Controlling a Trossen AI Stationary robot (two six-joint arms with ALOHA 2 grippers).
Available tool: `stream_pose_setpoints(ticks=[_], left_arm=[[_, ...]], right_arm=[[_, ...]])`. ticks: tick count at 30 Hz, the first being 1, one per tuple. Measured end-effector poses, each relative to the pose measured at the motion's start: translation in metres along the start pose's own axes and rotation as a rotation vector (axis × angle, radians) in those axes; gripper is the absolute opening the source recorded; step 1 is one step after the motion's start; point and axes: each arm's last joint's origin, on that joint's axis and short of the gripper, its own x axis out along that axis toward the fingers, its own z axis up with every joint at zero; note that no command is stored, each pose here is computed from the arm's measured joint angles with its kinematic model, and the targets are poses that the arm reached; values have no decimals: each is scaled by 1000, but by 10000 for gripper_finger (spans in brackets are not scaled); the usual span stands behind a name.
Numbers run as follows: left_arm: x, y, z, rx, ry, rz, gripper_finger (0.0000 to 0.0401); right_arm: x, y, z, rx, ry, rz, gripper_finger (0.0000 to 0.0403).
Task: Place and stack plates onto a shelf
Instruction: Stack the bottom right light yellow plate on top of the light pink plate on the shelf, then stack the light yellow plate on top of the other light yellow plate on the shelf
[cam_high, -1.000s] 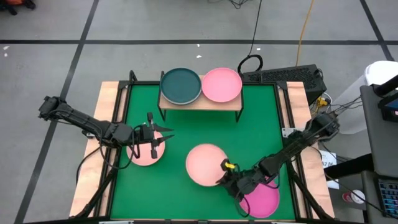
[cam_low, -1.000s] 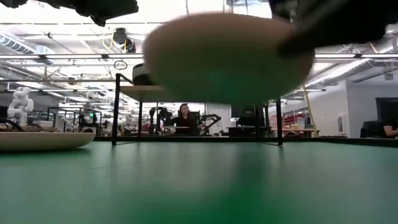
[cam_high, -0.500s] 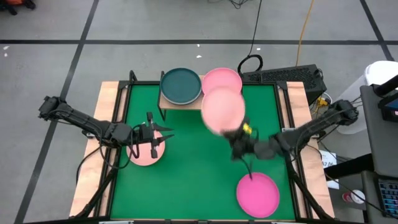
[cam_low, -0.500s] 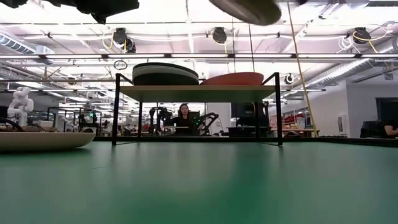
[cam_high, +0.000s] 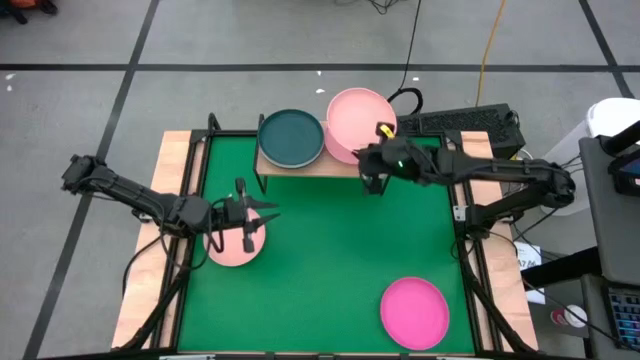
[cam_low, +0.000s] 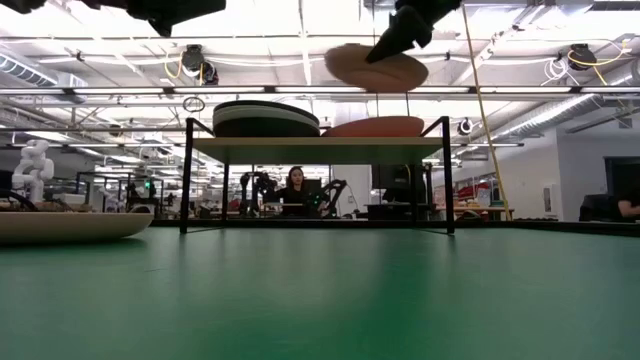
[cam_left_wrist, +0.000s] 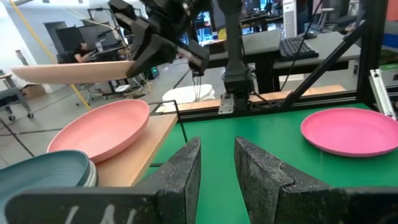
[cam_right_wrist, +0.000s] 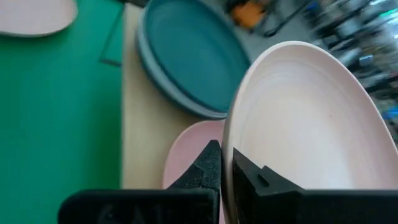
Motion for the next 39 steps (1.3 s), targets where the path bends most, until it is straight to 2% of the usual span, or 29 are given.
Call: stream_pose_setpoints(ticks=[2, 5, 15, 21, 31, 36, 39], left_arm=[[0, 1, 0, 0, 3, 5, 104], [1, 2, -1, 3, 9, 9, 104], [1, 2, -1, -8, 10, 8, 104], [1, 1, -2, -4, 18, 6, 104], [1, 1, -4, 4, 33, 3, 104], [1, 1, -5, -77, 42, 3, 104], [1, 1, -6, -77, 58, 1, 104]], right_arm=[[4, -7, 3, 3, 31, 75, 0], [14, -9, 2, -6, 71, 123, 0], [53, -7, -20, -27, 236, 148, 1], [60, -7, -23, -25, 256, 149, 35], [46, -13, -17, -13, 205, 122, 86], [16, -22, -7, 7, 114, 90, 93], [-7, -25, 0, 26, 43, 77, 93]])
